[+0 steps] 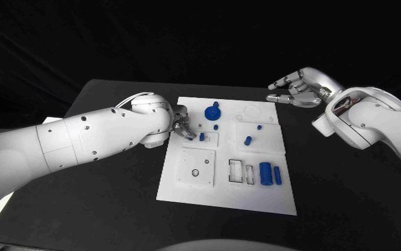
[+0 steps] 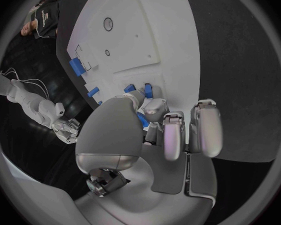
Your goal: Assemble the parts on the task board
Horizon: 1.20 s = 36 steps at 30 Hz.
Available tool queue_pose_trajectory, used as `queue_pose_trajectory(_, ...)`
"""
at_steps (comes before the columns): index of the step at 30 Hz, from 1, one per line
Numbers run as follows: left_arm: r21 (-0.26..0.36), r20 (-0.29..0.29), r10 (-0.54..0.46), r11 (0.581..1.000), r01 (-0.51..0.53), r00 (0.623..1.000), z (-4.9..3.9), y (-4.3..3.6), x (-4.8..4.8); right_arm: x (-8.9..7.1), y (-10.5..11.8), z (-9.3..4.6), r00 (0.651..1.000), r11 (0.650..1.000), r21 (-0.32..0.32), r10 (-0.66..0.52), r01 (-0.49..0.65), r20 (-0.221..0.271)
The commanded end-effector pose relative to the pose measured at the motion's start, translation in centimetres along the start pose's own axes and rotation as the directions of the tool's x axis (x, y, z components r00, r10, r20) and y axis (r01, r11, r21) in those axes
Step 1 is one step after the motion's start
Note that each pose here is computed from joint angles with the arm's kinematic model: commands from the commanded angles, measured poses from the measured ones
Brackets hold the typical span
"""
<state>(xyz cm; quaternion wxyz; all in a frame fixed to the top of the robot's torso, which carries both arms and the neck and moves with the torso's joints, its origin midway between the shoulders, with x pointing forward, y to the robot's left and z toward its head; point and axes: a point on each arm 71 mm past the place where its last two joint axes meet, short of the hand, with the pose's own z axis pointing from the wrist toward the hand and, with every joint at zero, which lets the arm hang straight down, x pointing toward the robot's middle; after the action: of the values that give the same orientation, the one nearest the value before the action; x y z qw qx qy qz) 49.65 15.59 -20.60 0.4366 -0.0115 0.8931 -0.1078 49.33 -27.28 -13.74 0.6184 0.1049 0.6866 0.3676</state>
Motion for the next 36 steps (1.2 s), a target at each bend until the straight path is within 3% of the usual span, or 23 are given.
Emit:
queue_pose_trajectory(1,-0.003,-0.047,0.027,1.000,-0.028,0.999,0.14,-0.14,0.71,0.20,0.13,0.02,1.000,1.000,-0.009,-0.004,0.004,-0.015)
queue_pose_trajectory(19,-0.018,-0.108,0.049,0.999,-0.052,0.993,0.65,-0.21,1.03,0.20,0.15,-0.02,1.000,1.000,-0.011,-0.003,0.003,-0.018)
queue_pose_trajectory(36,-0.027,-0.116,0.054,0.998,-0.058,0.992,0.90,-0.03,0.97,0.22,0.19,-0.06,1.000,1.000,-0.014,-0.001,0.001,-0.021)
